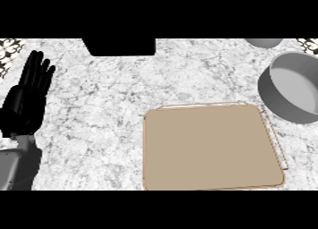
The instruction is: Pick the cupcake from the tray and place it in the pot
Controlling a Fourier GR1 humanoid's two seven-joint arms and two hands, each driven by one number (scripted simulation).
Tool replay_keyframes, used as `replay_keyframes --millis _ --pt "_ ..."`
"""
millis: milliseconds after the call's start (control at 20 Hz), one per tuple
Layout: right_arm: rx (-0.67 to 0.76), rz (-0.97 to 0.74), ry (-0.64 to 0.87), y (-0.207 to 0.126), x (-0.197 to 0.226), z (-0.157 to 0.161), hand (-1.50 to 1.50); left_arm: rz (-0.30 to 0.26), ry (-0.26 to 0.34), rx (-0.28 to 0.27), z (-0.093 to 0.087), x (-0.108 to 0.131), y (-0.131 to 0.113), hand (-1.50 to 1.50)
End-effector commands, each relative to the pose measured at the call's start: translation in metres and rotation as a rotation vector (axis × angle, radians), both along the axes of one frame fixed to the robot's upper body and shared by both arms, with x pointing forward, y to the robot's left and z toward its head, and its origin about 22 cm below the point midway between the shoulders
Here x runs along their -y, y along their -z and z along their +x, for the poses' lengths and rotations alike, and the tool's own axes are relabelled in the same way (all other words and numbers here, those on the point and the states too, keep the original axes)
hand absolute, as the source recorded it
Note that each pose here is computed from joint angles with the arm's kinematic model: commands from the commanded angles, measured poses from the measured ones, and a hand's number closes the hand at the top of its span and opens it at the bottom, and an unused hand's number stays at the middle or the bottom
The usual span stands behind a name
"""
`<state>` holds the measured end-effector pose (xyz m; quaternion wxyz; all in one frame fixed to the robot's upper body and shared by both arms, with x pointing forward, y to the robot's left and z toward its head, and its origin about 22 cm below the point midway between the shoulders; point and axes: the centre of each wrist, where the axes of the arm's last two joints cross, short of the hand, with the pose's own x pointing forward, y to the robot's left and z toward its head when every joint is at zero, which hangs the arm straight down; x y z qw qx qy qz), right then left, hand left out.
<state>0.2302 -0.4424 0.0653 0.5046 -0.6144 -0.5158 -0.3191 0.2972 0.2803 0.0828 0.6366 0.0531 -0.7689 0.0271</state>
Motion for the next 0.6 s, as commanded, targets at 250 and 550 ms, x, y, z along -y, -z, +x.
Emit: replay_keyframes --millis 250,550 --pt "0.086 -0.050 0.072 0.008 0.032 -0.096 -1.50 -0.013 -0.009 -0.017 0.002 0.015 0.005 0.00" --pt "0.095 -0.036 0.049 0.004 0.026 -0.147 -1.50 0.003 0.010 -0.005 -0.005 -0.005 0.012 0.00"
